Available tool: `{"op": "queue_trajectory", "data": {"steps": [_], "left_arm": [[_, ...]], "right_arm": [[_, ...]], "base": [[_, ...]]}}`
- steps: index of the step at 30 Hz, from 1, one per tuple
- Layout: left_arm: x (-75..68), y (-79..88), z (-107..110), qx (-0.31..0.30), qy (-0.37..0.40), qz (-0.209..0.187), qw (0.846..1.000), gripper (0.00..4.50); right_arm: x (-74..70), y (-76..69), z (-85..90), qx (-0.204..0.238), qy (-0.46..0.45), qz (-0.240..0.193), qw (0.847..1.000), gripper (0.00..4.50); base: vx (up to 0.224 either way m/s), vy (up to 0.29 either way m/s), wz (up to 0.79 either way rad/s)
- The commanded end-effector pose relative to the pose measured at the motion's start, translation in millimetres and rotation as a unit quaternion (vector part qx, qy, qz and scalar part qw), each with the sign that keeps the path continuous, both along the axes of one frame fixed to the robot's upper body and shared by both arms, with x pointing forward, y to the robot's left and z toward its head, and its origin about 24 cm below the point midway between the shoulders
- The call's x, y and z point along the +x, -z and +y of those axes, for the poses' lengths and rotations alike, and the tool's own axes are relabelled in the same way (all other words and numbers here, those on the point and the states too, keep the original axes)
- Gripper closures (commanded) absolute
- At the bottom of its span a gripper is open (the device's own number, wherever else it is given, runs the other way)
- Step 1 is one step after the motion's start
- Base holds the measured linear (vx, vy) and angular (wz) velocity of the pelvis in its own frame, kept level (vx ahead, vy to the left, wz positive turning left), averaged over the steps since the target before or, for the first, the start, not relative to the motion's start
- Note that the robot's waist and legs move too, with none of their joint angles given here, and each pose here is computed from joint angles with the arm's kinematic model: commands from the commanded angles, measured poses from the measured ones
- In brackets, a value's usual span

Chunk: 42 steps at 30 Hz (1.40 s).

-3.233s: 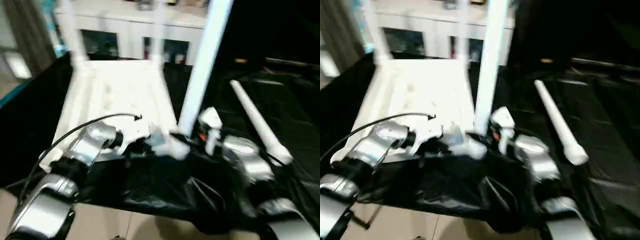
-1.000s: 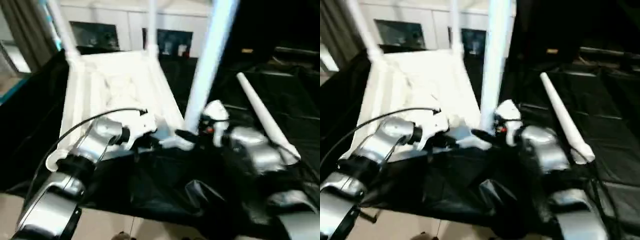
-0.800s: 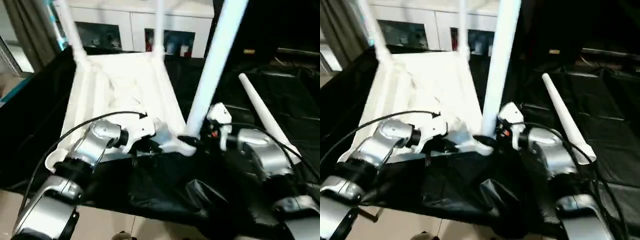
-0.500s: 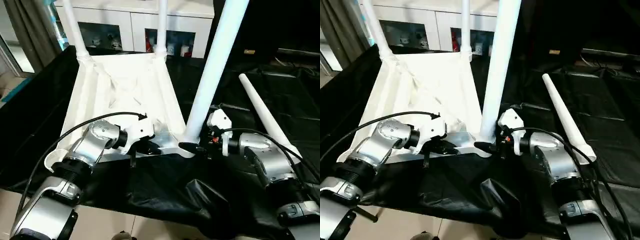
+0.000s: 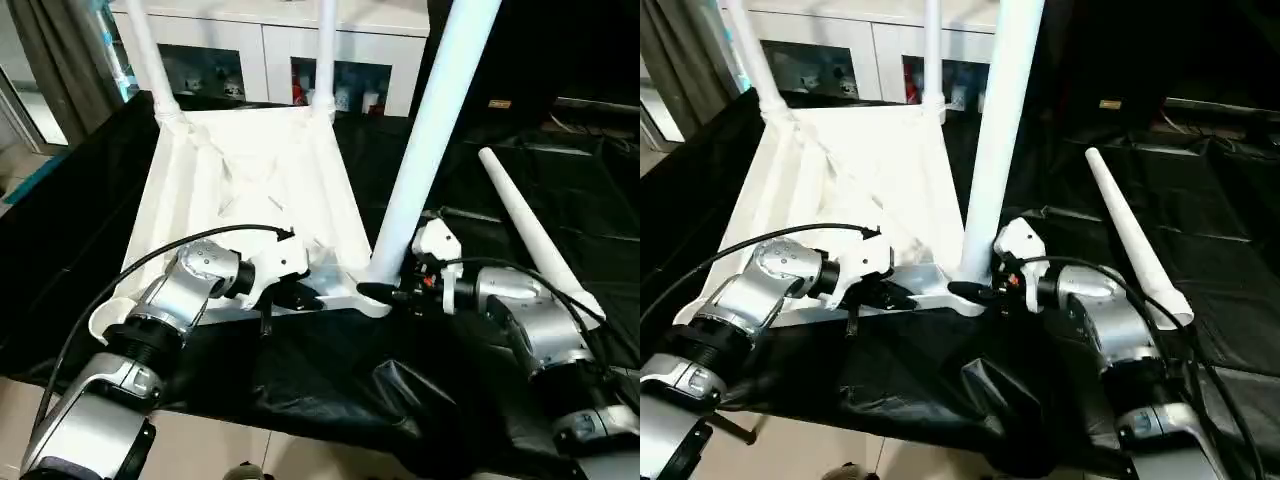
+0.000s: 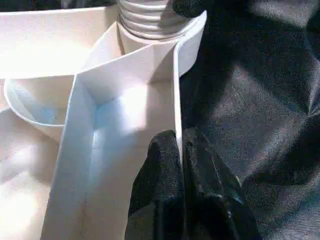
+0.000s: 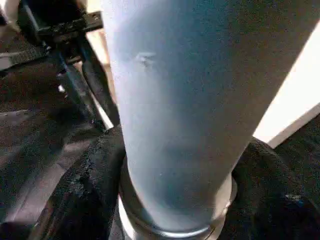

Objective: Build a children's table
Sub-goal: Rotate leg to tighten

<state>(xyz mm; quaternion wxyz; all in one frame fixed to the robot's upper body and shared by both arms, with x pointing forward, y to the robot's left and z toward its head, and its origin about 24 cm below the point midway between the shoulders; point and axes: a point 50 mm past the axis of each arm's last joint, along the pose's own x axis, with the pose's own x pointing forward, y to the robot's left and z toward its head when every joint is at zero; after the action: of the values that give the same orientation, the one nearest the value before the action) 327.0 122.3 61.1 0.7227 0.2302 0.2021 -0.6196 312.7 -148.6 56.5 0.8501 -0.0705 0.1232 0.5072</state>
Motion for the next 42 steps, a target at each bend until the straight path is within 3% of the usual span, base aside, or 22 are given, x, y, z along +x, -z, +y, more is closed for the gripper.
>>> {"op": "queue_trajectory", "data": {"steps": [1,6,7,14,15,16,18,20,22,26,32,37,42], "left_arm": [[7.1,-10.8,-9.1,-0.027,-0.012,-0.017,0.999,4.5],[14.1,-10.9,-20.6,-0.049,-0.05,-0.019,0.997,4.5],[16.7,-9.9,-30.5,-0.055,-0.064,-0.021,0.996,4.5],[24.1,-5.7,-58.2,-0.058,-0.121,-0.038,0.99,4.5],[26.4,-5.0,-69.1,-0.058,-0.141,-0.042,0.987,4.5],[26.6,-5.1,-71.7,-0.06,-0.142,-0.041,0.987,4.5],[26.4,-5.3,-73.7,-0.061,-0.139,-0.041,0.987,4.5],[26.1,-5.4,-74.2,-0.061,-0.136,-0.041,0.988,4.5],[23.0,-4.5,-71.3,-0.056,-0.109,-0.045,0.991,4.5],[19.5,-4.1,-65.7,-0.061,-0.079,-0.041,0.994,4.5],[11.8,-4.3,-49.8,-0.066,-0.018,-0.034,0.997,4.5],[5.0,-4.6,-33.4,-0.066,0.026,-0.014,0.997,4.5],[2.9,-4.1,-22.3,-0.055,0.041,-0.008,0.998,4.5]], "right_arm": [[-0.7,18.2,-4.0,-0.004,0.057,0.033,0.998,1.81],[7.6,32.3,-1.1,0.01,0.171,0.051,0.984,1.82],[13.6,37.9,5.7,0.014,0.235,0.058,0.97,1.82],[25.4,43.5,36.0,0.042,0.35,0.085,0.932,1.83],[27.4,42.0,56.4,0.039,0.345,0.083,0.934,1.83],[27.3,41.3,62.1,0.034,0.333,0.078,0.939,1.83],[26.9,40.5,67.0,0.028,0.318,0.072,0.945,1.83],[26.9,39.6,68.3,0.03,0.31,0.068,0.948,1.27],[26.1,33.2,67.0,0.046,0.265,0.054,0.962,1.13],[26.9,26.2,57.5,0.045,0.237,0.033,0.97,0.83],[24.8,8.8,25.3,0.039,0.157,0.001,0.987,0.83],[10.2,1.4,10.1,0.01,0.04,0.001,0.999,0.83],[5.7,-0.4,3.7,-0.006,0.0,0.009,1.0,0.83]], "base": [[0.0,0.0,0.0],[0.0,0.0,0.0],[0.0,0.0,0.0],[0.0,0.0,0.0],[0.0,0.0,0.0],[0.0,0.0,0.0],[0.0,0.0,0.0],[0.0,0.0,0.0],[0.0,0.0,0.0],[0.0,0.0,0.0],[0.0,0.0,0.0],[0.0,0.0,0.0],[0.0,0.0,0.0]]}}
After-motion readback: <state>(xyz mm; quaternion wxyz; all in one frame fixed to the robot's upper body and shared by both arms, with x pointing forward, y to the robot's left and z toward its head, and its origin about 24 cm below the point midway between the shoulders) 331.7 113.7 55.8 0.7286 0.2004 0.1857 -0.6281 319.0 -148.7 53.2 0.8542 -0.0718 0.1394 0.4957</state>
